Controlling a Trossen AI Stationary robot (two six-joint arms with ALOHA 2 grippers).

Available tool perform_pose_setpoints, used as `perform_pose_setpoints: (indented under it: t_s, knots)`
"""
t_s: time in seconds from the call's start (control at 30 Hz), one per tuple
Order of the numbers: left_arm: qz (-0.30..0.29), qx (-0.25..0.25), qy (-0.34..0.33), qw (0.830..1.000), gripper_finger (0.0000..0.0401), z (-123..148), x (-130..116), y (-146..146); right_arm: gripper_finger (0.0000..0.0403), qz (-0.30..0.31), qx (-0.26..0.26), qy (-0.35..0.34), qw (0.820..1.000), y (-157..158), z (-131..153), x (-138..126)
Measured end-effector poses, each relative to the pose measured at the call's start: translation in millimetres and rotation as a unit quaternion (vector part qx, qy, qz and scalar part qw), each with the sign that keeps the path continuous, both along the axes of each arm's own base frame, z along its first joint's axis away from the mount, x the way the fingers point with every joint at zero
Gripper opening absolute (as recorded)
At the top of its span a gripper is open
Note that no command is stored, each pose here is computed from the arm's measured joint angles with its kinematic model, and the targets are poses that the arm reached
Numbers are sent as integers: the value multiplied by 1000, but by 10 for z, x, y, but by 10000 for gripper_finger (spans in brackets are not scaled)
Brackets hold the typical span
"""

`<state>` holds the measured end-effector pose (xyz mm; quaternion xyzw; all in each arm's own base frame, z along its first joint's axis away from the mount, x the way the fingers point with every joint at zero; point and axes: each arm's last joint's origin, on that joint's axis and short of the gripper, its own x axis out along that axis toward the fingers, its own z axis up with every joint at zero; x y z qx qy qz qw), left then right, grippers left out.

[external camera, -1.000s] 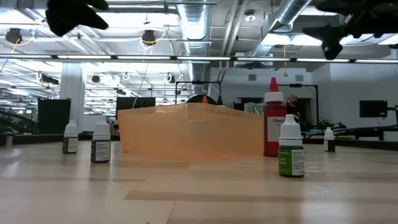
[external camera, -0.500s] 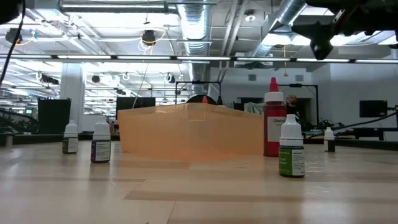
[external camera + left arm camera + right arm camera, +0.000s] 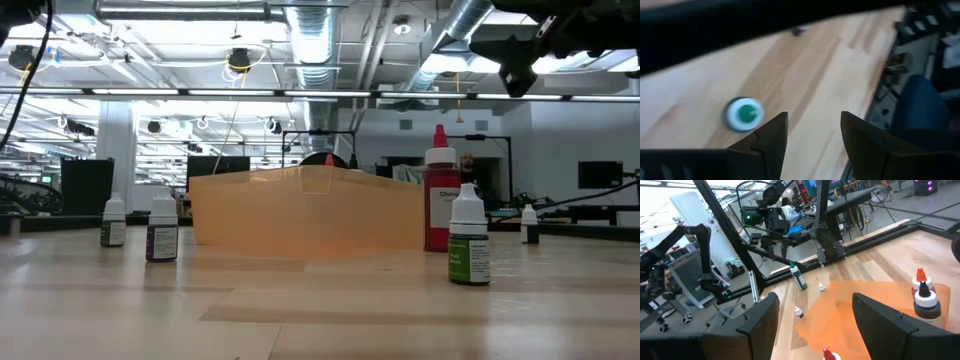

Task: Pick & Place food coloring
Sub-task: Put the big green food coloring bottle into the orange bin

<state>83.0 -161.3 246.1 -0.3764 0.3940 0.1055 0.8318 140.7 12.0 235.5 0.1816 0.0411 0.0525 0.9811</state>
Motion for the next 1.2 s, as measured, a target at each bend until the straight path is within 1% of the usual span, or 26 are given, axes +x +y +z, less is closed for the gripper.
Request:
perform_pose_setpoints:
  t_s: [0.13,0.27,0.43,0.63,0.83,1.03,1.2]
  knots:
    - [10,3,37,999,174,53,-36,40,240,2,0,1,1000,1,-2,0]
    - [23,-1,49,999,174,65,-47,57,240,4,-4,2,1000,2,-5,-1]
    - [41,-22,51,998,174,68,-44,48,240,5,-19,0,1000,2,-5,-1]
    - [29,-21,66,997,174,60,-51,43,240,6,-30,-1,1000,2,-4,-1]
    - [51,-20,80,995,174,-20,-55,49,240,8,-30,-2,1000,3,-3,-1]
    - [68,-5,110,992,174,-139,-26,-45,240,8,-30,-2,1000,4,-2,-1]
    - [110,-24,145,983,174,-224,-15,-109,240,8,-30,-2,1000,4,-2,-1]
